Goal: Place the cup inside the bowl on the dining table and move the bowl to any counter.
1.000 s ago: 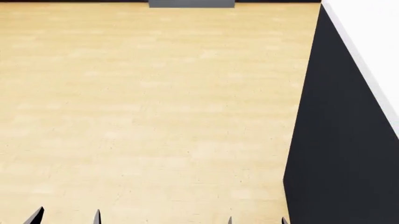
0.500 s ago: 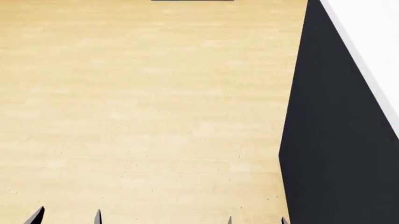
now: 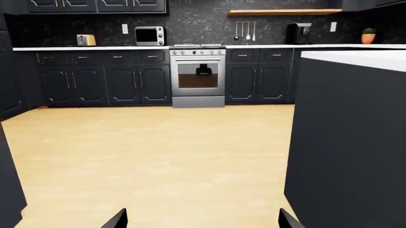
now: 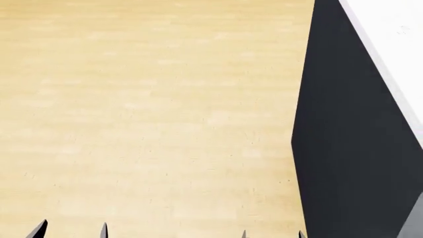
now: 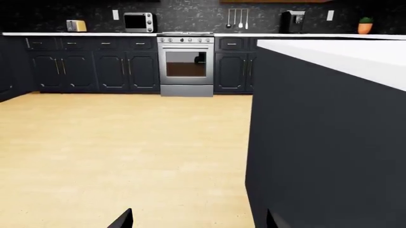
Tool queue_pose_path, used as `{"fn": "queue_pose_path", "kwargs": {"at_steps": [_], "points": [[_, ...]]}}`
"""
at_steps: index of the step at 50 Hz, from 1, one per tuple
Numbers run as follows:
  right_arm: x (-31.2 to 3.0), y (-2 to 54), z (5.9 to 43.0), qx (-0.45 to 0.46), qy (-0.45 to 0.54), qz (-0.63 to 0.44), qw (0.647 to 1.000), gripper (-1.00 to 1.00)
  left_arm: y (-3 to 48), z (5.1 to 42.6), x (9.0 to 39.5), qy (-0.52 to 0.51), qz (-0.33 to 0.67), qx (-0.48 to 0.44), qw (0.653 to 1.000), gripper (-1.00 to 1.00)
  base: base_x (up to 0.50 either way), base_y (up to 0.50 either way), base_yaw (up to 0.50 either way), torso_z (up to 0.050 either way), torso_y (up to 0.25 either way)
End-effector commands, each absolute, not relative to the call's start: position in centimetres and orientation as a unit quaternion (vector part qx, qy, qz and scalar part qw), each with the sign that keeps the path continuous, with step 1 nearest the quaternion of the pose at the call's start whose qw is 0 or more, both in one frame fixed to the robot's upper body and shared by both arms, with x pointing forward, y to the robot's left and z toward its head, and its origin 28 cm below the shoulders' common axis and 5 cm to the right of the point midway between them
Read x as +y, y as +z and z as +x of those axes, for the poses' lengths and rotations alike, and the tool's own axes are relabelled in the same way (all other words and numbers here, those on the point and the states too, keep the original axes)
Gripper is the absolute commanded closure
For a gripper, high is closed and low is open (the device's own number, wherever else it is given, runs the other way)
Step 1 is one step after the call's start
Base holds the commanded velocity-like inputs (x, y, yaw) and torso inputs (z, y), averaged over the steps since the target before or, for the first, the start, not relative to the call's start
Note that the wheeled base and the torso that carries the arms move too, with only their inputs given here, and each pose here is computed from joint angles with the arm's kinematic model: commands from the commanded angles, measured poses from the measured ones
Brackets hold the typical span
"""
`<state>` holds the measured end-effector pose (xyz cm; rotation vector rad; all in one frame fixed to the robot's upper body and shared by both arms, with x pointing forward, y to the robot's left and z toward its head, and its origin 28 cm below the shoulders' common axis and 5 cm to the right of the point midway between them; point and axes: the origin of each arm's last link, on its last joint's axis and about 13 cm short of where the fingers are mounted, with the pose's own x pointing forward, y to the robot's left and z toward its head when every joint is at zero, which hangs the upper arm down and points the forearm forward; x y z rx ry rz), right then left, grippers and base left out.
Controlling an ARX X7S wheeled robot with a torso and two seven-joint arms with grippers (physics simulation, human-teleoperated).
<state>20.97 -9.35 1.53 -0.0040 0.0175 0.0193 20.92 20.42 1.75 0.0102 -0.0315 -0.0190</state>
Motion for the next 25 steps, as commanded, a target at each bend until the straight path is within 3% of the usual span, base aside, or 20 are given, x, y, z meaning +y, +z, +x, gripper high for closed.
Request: {"fn": "queue_pose_path", "kwargs": {"at_steps": [1, 13, 25], "points": [[-9.36, 1.52, 21.00, 0.009, 0.010, -0.002, 1.000, -1.00, 1.75, 20.94, 20.29, -0.011, 0.005, -0.015, 1.000, -1.00, -0.50, -0.02, 0.00, 0.000, 0.000], [-9.37, 1.62, 20.95, 0.001, 0.011, 0.007, 1.000, -1.00, 1.75, 20.87, 20.49, -0.011, 0.006, -0.016, 1.000, -1.00, -0.50, -0.04, 0.00, 0.000, 0.000], [-9.49, 1.85, 20.83, -0.009, 0.005, 0.022, 1.000, -1.00, 1.80, 20.92, 20.30, -0.012, 0.007, -0.014, 1.000, -1.00, -0.40, -0.43, 0.00, 0.000, 0.000]]}}
